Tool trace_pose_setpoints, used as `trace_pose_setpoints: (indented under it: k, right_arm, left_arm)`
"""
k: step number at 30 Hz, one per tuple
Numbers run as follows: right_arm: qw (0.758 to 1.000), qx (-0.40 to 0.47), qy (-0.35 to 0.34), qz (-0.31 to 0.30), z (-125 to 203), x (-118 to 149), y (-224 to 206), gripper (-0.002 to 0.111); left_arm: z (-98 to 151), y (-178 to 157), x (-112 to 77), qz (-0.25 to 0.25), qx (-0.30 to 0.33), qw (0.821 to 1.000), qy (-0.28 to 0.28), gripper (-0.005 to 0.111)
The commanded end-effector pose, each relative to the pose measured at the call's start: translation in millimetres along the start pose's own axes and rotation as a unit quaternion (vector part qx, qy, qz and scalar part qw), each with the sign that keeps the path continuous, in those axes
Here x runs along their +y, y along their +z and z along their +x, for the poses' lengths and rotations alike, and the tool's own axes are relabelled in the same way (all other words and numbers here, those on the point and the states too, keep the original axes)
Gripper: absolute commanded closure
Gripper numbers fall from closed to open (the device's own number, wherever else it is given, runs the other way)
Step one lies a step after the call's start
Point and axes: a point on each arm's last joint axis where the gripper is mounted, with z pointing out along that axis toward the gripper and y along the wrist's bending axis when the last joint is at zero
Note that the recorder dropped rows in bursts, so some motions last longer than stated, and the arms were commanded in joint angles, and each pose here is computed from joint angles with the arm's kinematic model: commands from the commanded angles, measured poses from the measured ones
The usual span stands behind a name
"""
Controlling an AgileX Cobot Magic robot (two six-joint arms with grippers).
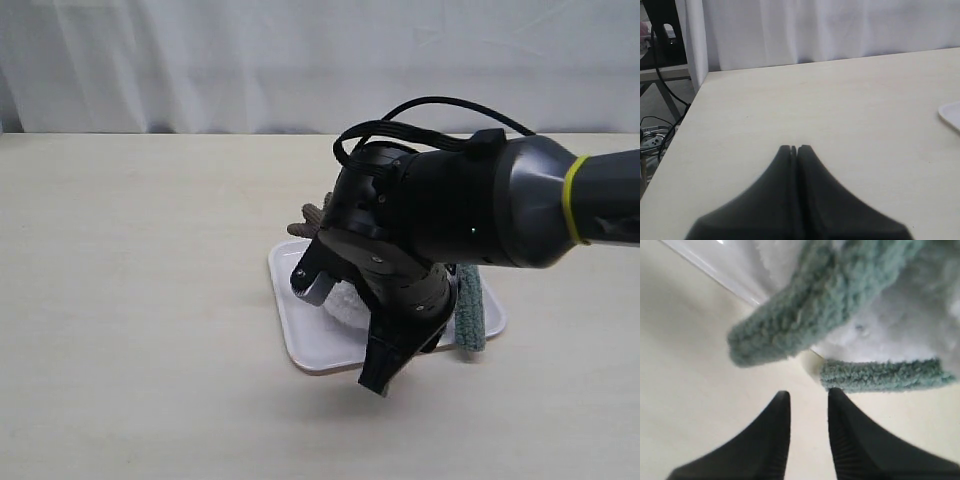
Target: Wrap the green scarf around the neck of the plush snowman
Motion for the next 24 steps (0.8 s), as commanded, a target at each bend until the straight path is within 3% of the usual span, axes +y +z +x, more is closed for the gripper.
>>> trace_pose_setpoints:
  k: [1,4,8,10,11,15,17,19,24]
  right_arm:
    - [0.999,0.031,-0.006,0.010,5.8,-2.5,-2.0,0.072]
    - [0.999,0.038,-0.006,0.008,7.7,-1.4,-3.9,0.071]
    - [0.999,-0.040,-0.017,0.012,6.6,5.9,-35.3,0.071]
    - [0.994,-0.109,0.031,0.005,2.1,0.6,-60.1,0.071]
    - [0.982,-0.165,0.097,-0.002,-3.2,-8.1,-78.7,0.071]
    - [0.935,-0.267,0.232,0.003,-16.0,-30.0,-108.4,0.072]
    - [0.921,-0.268,0.284,-0.002,-29.2,-45.3,-108.9,0.072]
    - [0.921,-0.240,0.307,-0.008,-36.4,-59.2,-105.8,0.072]
    - [0.941,-0.145,0.305,-0.029,-59.2,-80.0,-83.0,0.082]
  left_arm:
    - [-0.2,0.2,0.2,-0.002,-0.006,1.000,-0.002,0.107]
    - [-0.2,0.2,0.2,-0.002,-0.006,1.000,-0.002,0.107]
    - [-0.2,0.2,0.2,-0.002,-0.006,1.000,-0.002,0.107]
    - [-0.2,0.2,0.2,-0.002,-0.006,1.000,-0.002,0.107]
    - [-0.2,0.2,0.1,-0.002,-0.006,1.000,-0.003,0.107]
    - [-0.2,0.2,0.1,-0.002,-0.006,1.000,-0.003,0.107]
    - [-0.2,0.2,0.1,-0.002,-0.006,1.000,-0.003,0.107]
    - [-0.2,0.2,0.1,-0.002,-0.006,1.000,-0.003,0.107]
    - [-0.2,0.2,0.1,-0.002,-0.006,1.000,-0.003,0.107]
